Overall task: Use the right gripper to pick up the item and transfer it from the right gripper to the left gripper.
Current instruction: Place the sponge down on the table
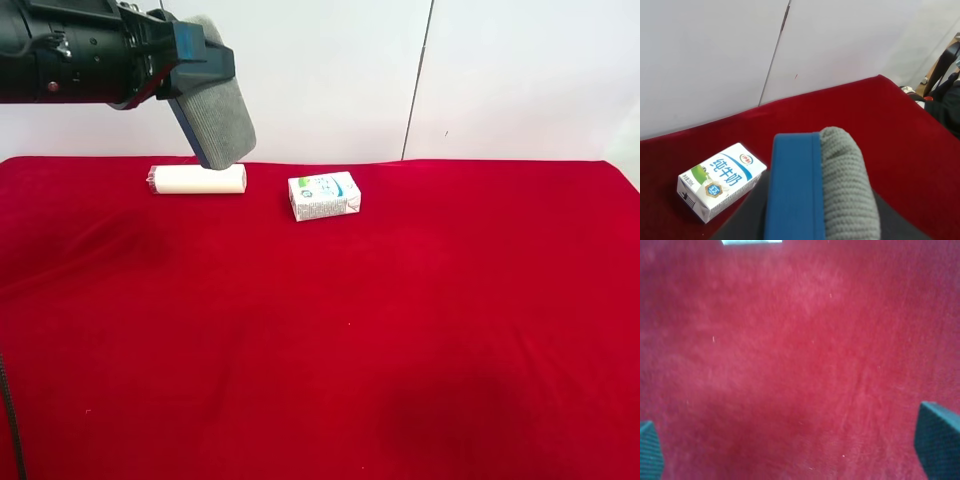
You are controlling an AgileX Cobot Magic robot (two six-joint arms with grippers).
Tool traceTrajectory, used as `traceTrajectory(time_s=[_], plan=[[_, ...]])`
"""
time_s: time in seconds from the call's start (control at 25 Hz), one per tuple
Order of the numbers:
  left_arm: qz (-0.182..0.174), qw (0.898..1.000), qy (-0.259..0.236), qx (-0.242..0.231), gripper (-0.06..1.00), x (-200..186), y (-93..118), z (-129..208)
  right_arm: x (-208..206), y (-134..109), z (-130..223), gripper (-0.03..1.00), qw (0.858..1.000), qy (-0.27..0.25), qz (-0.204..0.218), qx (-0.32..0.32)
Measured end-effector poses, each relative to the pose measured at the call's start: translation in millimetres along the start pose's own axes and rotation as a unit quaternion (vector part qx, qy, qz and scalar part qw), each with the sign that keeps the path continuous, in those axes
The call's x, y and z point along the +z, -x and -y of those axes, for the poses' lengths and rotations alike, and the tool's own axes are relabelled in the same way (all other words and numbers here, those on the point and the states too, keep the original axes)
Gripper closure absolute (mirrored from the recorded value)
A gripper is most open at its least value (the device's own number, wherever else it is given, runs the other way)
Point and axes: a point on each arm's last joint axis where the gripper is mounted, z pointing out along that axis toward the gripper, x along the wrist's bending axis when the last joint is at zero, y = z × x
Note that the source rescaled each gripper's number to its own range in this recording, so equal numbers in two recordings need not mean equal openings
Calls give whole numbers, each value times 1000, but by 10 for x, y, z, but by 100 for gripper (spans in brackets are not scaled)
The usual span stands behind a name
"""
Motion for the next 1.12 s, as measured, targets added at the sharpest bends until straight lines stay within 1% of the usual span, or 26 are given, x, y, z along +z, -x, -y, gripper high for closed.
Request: traceTrajectory(time_s=[0.2,0.32,0.48,0.6,0.76,0.92,1.0,1.12], plan=[[0,1000,0,0,93,0,0,0,10,-83,23,-3,997,-7,-45,-59],[0,1000,0,0,93,0,0,0,9,-93,25,-3,996,-7,-51,-72],[0,1000,0,0,93,0,0,0,3,-94,28,-3,997,-5,-46,-66],[-1,1000,0,0,93,0,-2,0,-34,-83,49,-3,999,9,-16,-45],[-16,1000,2,0,93,0,-29,-3,-114,-79,98,-3,998,41,43,-7],[-24,1000,-3,-1,93,29,-51,18,-114,-83,102,-3,994,40,99,25],[-29,999,-16,-3,93,99,-79,67,-115,-84,102,-3,991,40,119,37],[-59,997,-42,-6,93,240,-178,184,-115,-86,103,-3,988,39,139,50]])
